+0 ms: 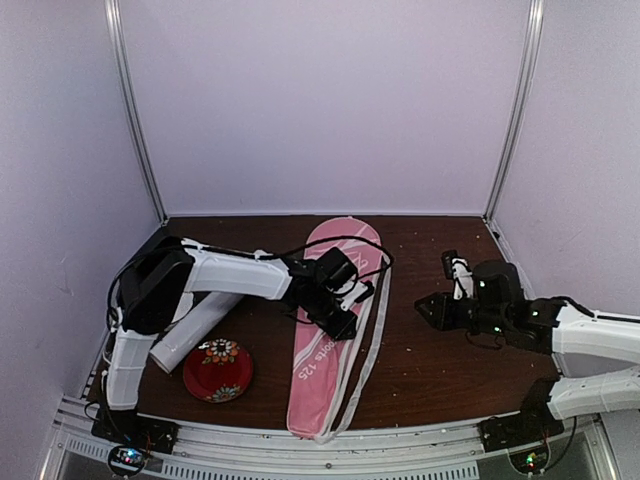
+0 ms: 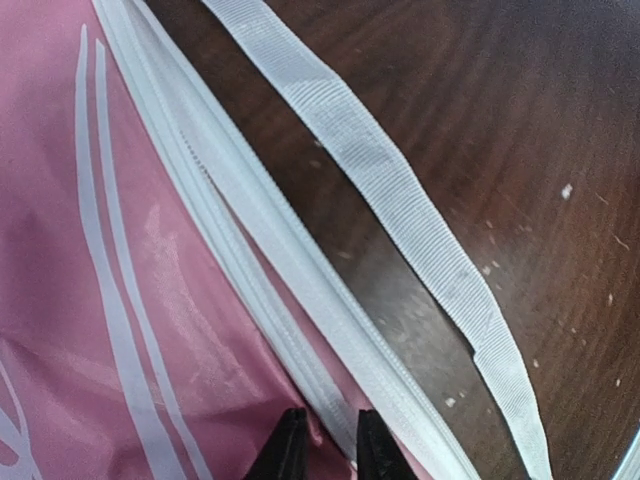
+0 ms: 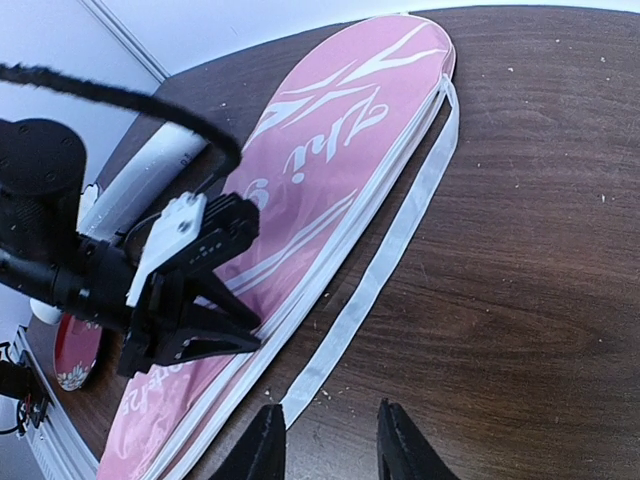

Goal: Pack up the badminton gear

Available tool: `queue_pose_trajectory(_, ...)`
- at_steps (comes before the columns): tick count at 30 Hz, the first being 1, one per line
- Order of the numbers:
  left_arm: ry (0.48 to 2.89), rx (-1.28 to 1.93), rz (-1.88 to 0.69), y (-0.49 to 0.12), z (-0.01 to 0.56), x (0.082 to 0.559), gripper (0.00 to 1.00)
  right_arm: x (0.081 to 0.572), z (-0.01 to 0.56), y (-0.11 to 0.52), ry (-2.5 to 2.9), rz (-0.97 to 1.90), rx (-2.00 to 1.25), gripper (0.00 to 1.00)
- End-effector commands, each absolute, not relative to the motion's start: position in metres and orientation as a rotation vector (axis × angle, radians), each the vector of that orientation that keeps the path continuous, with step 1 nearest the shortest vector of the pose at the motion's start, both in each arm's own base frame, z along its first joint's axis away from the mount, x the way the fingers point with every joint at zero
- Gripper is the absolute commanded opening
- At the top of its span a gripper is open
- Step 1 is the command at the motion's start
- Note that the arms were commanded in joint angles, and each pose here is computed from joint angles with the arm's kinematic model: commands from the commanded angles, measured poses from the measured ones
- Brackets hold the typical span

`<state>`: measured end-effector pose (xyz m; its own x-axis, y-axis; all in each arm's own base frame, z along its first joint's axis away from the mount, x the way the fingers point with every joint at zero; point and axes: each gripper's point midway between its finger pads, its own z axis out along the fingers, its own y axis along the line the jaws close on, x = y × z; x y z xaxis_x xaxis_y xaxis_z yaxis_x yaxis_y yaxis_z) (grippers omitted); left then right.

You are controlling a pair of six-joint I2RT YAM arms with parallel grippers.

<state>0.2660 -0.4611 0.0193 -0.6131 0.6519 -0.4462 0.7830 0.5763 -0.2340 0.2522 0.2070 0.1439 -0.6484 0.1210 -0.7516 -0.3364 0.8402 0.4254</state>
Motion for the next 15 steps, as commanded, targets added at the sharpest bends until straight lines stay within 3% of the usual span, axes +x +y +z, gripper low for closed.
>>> queue_pose_trajectory(1, 2.603, 1.350, -0.659, -0.435, -0.016, 0.198, 0.19, 0.267, 0.154, 0.205, 2.158, 0.640, -0.139, 0.34)
queue_pose_trajectory(7, 2.598, 1.461, -0.637, -0.408, -0.022, 0.159, 0.20, 0.290, 0.145, 0.213, 2.222, 0.537, -0.161, 0.34)
queue_pose_trajectory(15, 2.530, 1.332, -0.639, -0.402, 0.013, 0.186, 0.27, 0.353, 0.115, 0.231, 2.358, 0.360, -0.215, 0.34)
